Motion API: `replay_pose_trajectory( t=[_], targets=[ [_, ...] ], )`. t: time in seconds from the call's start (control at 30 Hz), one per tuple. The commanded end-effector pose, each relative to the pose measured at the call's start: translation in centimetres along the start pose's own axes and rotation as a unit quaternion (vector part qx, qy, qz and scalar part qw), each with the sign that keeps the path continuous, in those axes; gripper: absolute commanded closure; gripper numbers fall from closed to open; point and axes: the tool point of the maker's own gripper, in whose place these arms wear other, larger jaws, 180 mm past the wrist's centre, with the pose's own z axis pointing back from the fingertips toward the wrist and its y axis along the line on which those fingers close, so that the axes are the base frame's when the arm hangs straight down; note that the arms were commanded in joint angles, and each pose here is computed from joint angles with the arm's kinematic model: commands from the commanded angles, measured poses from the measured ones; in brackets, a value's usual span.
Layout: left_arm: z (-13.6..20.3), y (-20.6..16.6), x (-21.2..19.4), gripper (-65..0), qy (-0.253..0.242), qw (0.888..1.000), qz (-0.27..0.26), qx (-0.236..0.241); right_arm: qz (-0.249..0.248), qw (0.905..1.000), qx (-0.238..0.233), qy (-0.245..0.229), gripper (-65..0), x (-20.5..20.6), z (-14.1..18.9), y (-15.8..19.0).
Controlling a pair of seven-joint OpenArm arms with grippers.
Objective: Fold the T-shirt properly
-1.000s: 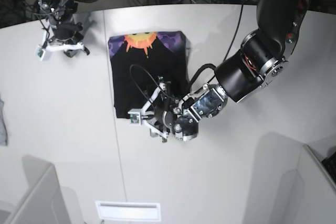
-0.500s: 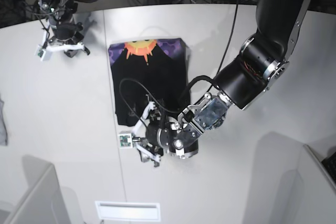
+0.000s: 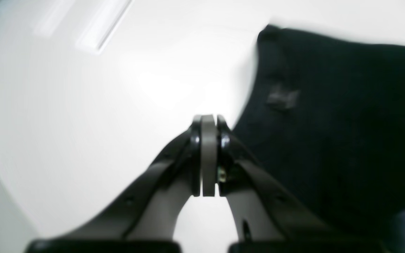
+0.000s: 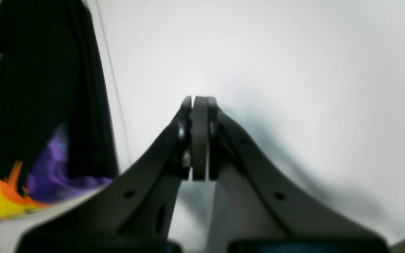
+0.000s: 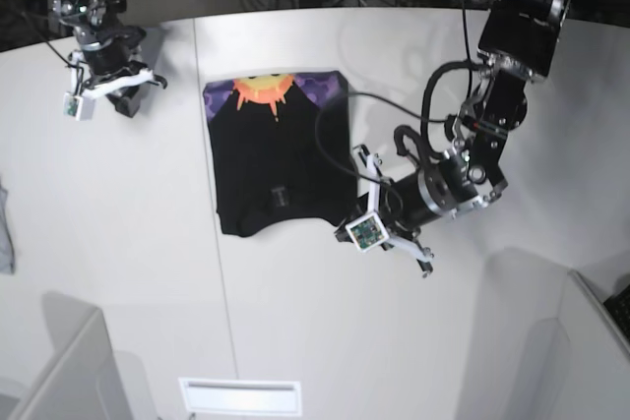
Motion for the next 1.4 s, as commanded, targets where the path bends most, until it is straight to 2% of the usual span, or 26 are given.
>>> replay_pose_trajectory(
  t=[0.0, 0.13, 0.23, 0.33, 0.5, 0.63, 0.77, 0.87, 0.93, 1.0, 1.1, 1.2, 1.27, 1.3, 1.37],
  targets=[
    [1.3, 0.5, -0.3, 0.0, -0.014, 1.000, 0.001, 0.020, 0.011, 0.9996, 0.008, -0.025, 0.0, 1.1, 0.5, 0.1],
    [4.3, -0.4, -2.0, 0.0, -0.053, 0.997, 0.043, 0.046, 0.041, 0.9973, -0.007, -0.060, 0.0, 1.3, 1.6, -0.5],
    [6.2, -1.7, -3.5, 0.0, -0.057, 0.994, 0.069, 0.055, 0.103, 0.9919, -0.008, -0.073, 0.0, 0.6, 2.6, 0.5],
    [7.8, -4.0, -5.1, 0.0, -0.051, 0.994, 0.088, 0.042, 0.144, 0.9857, 0.005, -0.087, 0.0, -0.1, 3.8, 1.8],
    [10.5, -9.4, -6.9, 0.0, -0.058, 0.990, 0.130, 0.001, 0.153, 0.9839, 0.019, -0.090, 0.0, -1.4, 5.9, 2.5],
    [13.6, -14.3, -8.5, 0.0, -0.045, 0.984, 0.170, -0.042, 0.157, 0.9858, 0.016, -0.056, 0.0, -3.4, 8.1, 2.1],
    [16.6, -18.7, -9.6, 0.0, -0.024, 0.974, 0.214, -0.074, 0.155, 0.9879, 0.003, 0.003, 0.0, -6.9, 11.0, 1.0],
    [19.8, -22.3, -11.3, 0.0, 0.028, 0.963, 0.251, -0.099, 0.134, 0.9884, -0.018, 0.069, 0.0, -10.6, 13.7, 0.3],
    [21.6, -25.0, -11.9, 0.0, 0.056, 0.951, 0.279, -0.119, 0.127, 0.9821, -0.033, 0.135, 0.0, -13.5, 15.4, -0.5],
    [23.9, -27.9, -13.8, 0.0, 0.108, 0.935, 0.309, -0.138, 0.118, 0.9650, -0.043, 0.230, 0.0, -17.6, 16.9, -1.4],
    [26.0, -31.6, -18.3, 0.0, 0.192, 0.907, 0.338, -0.163, 0.120, 0.9259, -0.023, 0.357, 0.0, -23.6, 17.7, -1.5],
    [26.5, -34.3, -22.0, 0.0, 0.243, 0.882, 0.368, -0.165, 0.139, 0.8912, 0.016, 0.431, 0.0, -28.9, 17.2, -1.2],
    [26.3, -35.8, -25.2, 0.0, 0.280, 0.868, 0.385, -0.144, 0.153, 0.8653, 0.029, 0.477, 0.0, -32.5, 16.9, -1.7],
    [26.0, -36.2, -26.8, 0.0, 0.298, 0.862, 0.387, -0.134, 0.156, 0.8535, 0.034, 0.496, 0.0, -34.2, 16.6, -1.8],
    [25.8, -37.8, -30.0, 0.0, 0.341, 0.845, 0.395, -0.122, 0.165, 0.8319, 0.039, 0.528, 0.0, -37.1, 16.2, -2.3]
  ],
)
